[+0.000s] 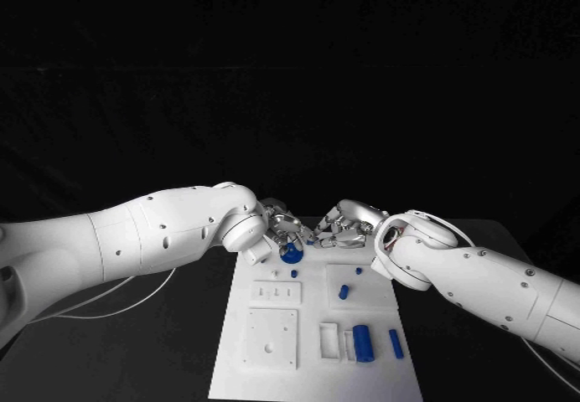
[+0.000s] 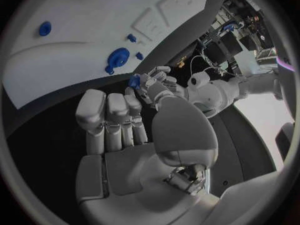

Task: Assemble the parts on the task board

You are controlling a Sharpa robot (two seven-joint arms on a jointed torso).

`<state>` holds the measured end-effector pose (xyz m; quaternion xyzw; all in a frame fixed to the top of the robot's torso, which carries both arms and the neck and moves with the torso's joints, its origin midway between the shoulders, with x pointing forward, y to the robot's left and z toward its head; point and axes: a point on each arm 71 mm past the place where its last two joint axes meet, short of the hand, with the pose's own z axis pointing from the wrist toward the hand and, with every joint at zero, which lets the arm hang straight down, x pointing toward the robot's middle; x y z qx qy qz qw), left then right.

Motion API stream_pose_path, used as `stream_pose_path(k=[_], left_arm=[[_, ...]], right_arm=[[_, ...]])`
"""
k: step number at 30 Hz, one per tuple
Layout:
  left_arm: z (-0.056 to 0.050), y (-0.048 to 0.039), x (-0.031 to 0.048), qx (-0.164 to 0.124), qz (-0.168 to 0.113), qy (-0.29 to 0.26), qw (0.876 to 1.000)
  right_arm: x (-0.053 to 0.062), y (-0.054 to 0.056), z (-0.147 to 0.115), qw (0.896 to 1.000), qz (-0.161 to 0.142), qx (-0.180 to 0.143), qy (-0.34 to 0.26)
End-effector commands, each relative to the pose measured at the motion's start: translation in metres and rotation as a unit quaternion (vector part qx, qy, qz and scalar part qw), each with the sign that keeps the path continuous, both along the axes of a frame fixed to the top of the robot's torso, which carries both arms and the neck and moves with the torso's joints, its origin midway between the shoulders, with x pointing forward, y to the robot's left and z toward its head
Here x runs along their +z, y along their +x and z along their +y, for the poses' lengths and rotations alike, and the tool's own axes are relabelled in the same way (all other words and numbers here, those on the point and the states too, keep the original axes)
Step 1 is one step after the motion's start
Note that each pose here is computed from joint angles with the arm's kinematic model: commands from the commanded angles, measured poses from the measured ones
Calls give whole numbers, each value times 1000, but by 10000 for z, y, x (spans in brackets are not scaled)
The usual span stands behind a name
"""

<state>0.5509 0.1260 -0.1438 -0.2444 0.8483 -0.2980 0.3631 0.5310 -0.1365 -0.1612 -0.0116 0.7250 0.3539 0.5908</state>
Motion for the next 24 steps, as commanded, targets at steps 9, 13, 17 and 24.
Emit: stream_pose_path(k=[9,13,17,24], left_arm=[[134,2,-8,33,3,-20,999],[208,-6,-19,40,7,-20,999],[278,-21,-34,44,10,-17,999],[403,-94,-79,46,10,-3,999]], right_arm=[[30,47,-317,998,-19,-40,39],[15,49,-459,997,-18,-52,46],[5,51,-585,996,-19,-63,55],[15,43,-733,994,-21,-75,70]])
